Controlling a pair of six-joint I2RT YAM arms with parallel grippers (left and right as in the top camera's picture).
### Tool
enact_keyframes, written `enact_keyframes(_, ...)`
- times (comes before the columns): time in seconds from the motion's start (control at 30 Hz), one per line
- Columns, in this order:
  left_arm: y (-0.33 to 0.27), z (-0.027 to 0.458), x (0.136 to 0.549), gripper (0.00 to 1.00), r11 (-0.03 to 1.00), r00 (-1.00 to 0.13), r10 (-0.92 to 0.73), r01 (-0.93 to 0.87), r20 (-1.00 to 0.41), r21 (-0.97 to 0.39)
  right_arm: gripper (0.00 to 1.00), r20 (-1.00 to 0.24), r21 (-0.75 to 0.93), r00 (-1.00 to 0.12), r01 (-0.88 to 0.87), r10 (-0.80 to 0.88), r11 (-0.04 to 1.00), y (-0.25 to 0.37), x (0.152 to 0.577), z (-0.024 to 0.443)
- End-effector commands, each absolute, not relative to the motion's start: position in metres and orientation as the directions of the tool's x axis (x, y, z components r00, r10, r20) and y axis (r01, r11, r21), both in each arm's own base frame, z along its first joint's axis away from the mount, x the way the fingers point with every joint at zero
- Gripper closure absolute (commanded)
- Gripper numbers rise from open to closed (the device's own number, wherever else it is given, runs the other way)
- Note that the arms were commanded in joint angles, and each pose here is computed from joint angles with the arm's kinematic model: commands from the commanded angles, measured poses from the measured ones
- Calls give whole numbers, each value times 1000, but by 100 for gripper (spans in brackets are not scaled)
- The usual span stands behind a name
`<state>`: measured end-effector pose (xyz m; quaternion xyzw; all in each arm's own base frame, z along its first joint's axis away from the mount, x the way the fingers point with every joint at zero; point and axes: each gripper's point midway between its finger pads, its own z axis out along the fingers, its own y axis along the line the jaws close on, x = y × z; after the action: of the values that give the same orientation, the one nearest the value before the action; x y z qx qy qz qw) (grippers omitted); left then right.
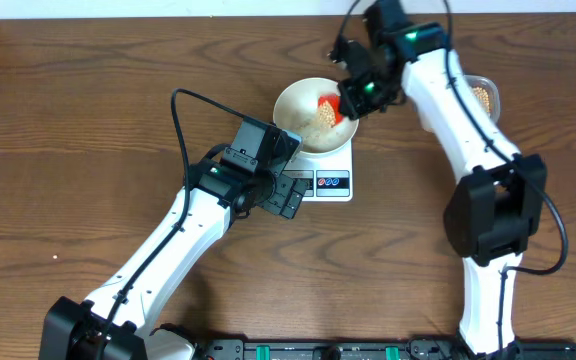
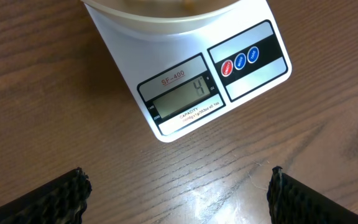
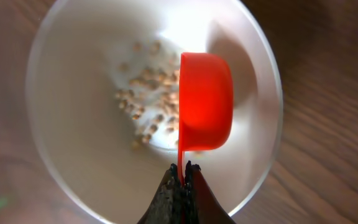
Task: Scoop item into bowl and weigh 50g on scale
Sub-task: 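Carry scoop over the white bowl and tip beans in, right gripper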
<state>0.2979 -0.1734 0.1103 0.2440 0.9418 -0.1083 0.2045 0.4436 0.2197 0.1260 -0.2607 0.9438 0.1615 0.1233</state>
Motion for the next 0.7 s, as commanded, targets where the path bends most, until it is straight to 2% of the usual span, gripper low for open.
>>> enact_keyframes(0.0, -171, 106, 299, 7, 859, -800, 422, 503, -426, -93, 99, -378, -16, -779, -536, -501, 844, 213, 450, 162)
enact_keyframes(0.33, -171, 106, 298, 7, 859, -800, 422, 503, -426, -93, 99, -397, -250, -707, -530, -586, 810, 233, 446, 180)
enact_keyframes(0.53, -171, 106, 299, 7, 859, -800, 422, 503, -426, -93, 99, -439, -231, -702, -514, -560, 826, 239, 445, 192)
enact_keyframes(0.67, -171, 106, 299, 7, 859, -800, 422, 503, -426, -93, 99, -496, -144, -688, -537, -531, 831, 245, 443, 210)
